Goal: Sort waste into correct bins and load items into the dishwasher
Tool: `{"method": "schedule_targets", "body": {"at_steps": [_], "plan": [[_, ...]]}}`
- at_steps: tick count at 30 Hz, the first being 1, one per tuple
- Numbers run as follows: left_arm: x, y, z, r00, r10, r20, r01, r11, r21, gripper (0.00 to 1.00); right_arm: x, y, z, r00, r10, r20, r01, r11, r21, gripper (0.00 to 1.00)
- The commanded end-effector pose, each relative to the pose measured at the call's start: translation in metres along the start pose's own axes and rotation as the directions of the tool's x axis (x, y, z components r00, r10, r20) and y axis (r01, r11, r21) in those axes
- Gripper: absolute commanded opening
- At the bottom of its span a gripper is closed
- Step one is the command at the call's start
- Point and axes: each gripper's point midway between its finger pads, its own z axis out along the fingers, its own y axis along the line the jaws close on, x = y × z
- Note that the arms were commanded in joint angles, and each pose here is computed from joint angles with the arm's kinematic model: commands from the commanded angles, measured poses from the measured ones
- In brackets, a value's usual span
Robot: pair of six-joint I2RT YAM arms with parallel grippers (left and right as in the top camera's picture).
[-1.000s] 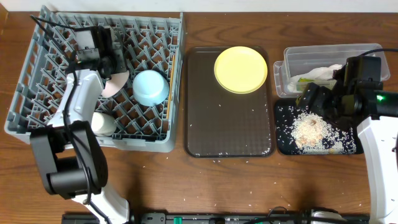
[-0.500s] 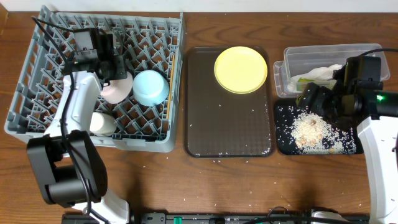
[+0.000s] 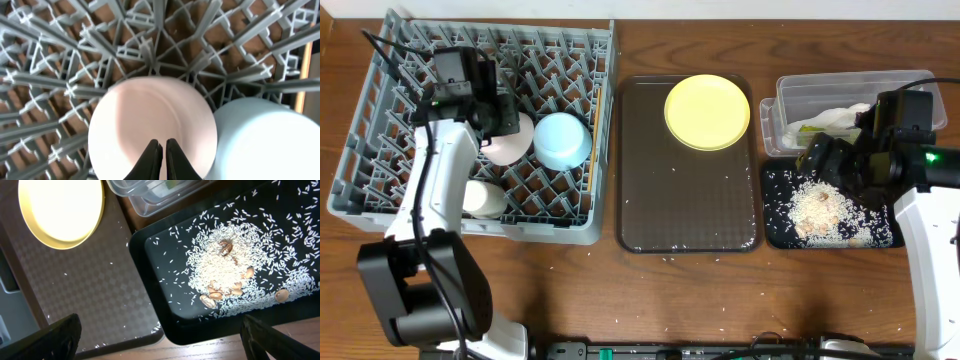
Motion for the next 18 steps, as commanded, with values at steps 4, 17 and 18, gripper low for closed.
{"method": "schedule_targets", "body": {"at_steps": [4, 17, 18], "plan": [[0.014, -0.011, 0.001, 0.999, -0.001, -0.048, 0.001, 1.0, 0.005, 0.07, -0.004, 0.001, -0.006, 1.0, -0.008, 0.021, 0.008, 1.0, -0.008, 0.99], [0.022, -0.021, 0.0, 0.996, 0.02, -0.086, -0.02, 1.0, 0.006, 0.07, -0.004, 0.001, -0.006, 1.0, -0.008, 0.022, 0.008, 1.0, -0.008, 0.99], [0.017, -0.021, -0.007, 0.998, 0.008, -0.062, -0.008, 1.0, 0.007, 0.08, -0.004, 0.001, -0.006, 1.0, -0.008, 0.021, 0.008, 1.0, -0.008, 0.99]]}}
